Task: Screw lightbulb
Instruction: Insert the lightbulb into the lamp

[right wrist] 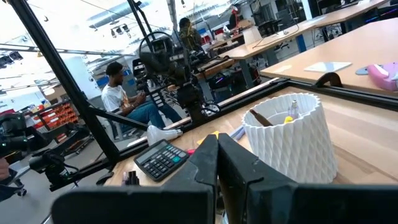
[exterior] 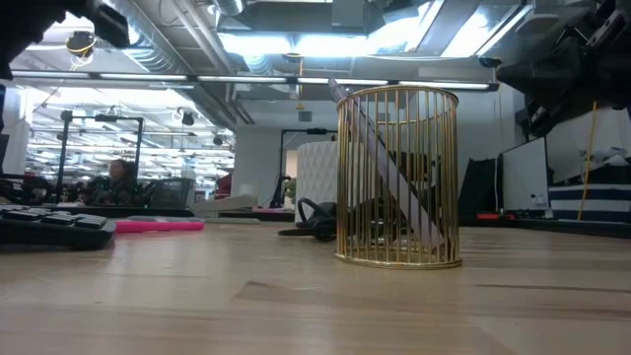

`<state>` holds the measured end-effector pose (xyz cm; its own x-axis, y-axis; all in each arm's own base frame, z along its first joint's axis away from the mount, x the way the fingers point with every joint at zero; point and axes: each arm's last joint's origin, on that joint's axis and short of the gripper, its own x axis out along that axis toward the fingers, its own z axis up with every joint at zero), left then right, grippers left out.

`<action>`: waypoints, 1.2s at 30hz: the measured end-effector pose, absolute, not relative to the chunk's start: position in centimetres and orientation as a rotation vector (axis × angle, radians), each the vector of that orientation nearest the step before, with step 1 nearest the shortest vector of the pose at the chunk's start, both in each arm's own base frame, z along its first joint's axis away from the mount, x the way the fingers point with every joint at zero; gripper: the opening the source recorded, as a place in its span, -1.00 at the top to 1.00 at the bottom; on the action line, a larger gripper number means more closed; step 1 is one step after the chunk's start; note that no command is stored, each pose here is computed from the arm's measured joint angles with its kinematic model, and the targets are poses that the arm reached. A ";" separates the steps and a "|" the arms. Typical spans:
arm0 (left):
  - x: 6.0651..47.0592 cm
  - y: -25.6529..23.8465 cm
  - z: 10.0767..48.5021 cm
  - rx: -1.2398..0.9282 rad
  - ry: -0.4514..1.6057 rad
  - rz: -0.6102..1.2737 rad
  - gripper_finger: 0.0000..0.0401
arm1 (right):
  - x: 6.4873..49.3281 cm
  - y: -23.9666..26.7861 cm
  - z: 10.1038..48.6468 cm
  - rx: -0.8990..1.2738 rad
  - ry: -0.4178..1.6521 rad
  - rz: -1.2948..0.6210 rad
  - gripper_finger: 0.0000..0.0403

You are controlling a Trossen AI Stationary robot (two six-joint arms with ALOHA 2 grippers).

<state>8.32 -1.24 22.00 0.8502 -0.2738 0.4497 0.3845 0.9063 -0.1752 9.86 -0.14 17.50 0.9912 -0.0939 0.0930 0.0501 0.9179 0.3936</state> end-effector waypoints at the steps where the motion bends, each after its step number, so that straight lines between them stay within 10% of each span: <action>1: 8.4 -1.2 21.8 -0.299 -0.407 -0.345 1.00 | 9.9 -0.1 17.5 0.401 -0.111 -0.074 0.94; 26: 10.8 0.0 23.9 -0.397 -0.442 0.125 1.00 | 9.9 -0.2 17.5 0.339 -0.113 -0.105 0.94; 36: 11.8 -0.6 25.1 -0.561 -0.466 -0.121 1.00 | 9.9 -0.2 17.5 0.339 -0.113 -0.105 0.94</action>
<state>11.78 -0.62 25.12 0.8893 0.0146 0.4572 0.2350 0.8428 -0.4841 9.85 -0.22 17.51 0.9882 -0.1219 0.0929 0.0840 0.9379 0.3367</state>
